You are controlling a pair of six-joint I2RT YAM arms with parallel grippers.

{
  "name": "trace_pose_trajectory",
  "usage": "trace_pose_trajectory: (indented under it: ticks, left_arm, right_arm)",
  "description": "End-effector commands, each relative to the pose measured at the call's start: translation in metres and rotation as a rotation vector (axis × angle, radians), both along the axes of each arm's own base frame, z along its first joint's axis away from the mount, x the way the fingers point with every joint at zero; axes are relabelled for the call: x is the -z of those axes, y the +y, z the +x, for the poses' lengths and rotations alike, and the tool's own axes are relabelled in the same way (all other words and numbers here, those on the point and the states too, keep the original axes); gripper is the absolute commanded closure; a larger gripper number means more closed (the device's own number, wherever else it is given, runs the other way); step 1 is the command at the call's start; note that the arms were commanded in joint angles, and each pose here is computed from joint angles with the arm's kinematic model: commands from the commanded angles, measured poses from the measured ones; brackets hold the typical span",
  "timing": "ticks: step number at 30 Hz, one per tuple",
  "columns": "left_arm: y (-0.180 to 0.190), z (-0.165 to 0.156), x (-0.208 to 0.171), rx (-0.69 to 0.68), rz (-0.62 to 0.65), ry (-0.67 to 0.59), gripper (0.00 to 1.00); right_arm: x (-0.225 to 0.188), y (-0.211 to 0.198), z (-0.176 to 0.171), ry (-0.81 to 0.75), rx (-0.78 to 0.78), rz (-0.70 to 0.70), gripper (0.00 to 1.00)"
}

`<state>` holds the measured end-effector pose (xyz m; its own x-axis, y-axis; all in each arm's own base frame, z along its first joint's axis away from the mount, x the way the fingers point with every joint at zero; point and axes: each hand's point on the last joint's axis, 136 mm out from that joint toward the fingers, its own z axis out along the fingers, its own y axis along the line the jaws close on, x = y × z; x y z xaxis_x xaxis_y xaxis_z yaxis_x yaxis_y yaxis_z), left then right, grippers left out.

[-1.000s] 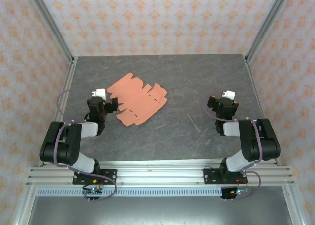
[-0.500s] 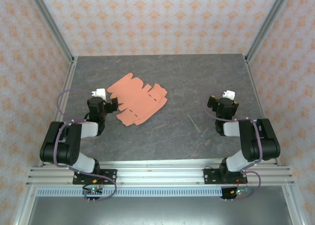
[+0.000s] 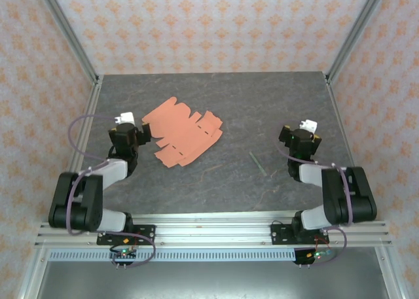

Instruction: Fold the paper box

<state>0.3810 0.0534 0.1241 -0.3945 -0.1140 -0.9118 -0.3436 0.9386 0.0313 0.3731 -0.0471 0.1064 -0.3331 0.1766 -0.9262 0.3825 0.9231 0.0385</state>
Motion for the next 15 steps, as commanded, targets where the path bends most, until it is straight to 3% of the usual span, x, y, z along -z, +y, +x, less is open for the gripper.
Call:
trace_pose_trajectory:
  ticks: [1,5,7,11,13,15]
  left_arm:
    - [0.040,-0.030,-0.034,-0.246,0.004,-0.029,0.00]
    - [0.040,-0.048,-0.067,-0.323,-0.154,-0.082,0.00]
    - [0.019,-0.042,-0.071,-0.239,-0.276,-0.068,0.00]
    - [-0.053,-0.019,-0.061,0.062,-0.554,-0.042,0.00]
    - [-0.087,-0.013,-0.055,0.163,-0.567,0.028,0.00]
    - [-0.115,-0.011,-0.048,0.231,-0.479,0.127,0.00]
  right_arm:
    - [-0.044,-0.026,-0.013,-0.089,0.184,0.028,0.01]
    - [-0.094,-0.043,-0.044,-0.169,0.346,0.142,0.01]
    - [-0.108,-0.034,-0.051,-0.168,0.320,0.239,0.01]
    - [-0.102,0.043,-0.038,-0.075,-0.002,0.463,0.08]
    - [-0.090,0.087,-0.038,0.011,-0.123,0.481,0.08]
    - [-0.075,0.139,-0.041,0.119,-0.236,0.467,0.08]
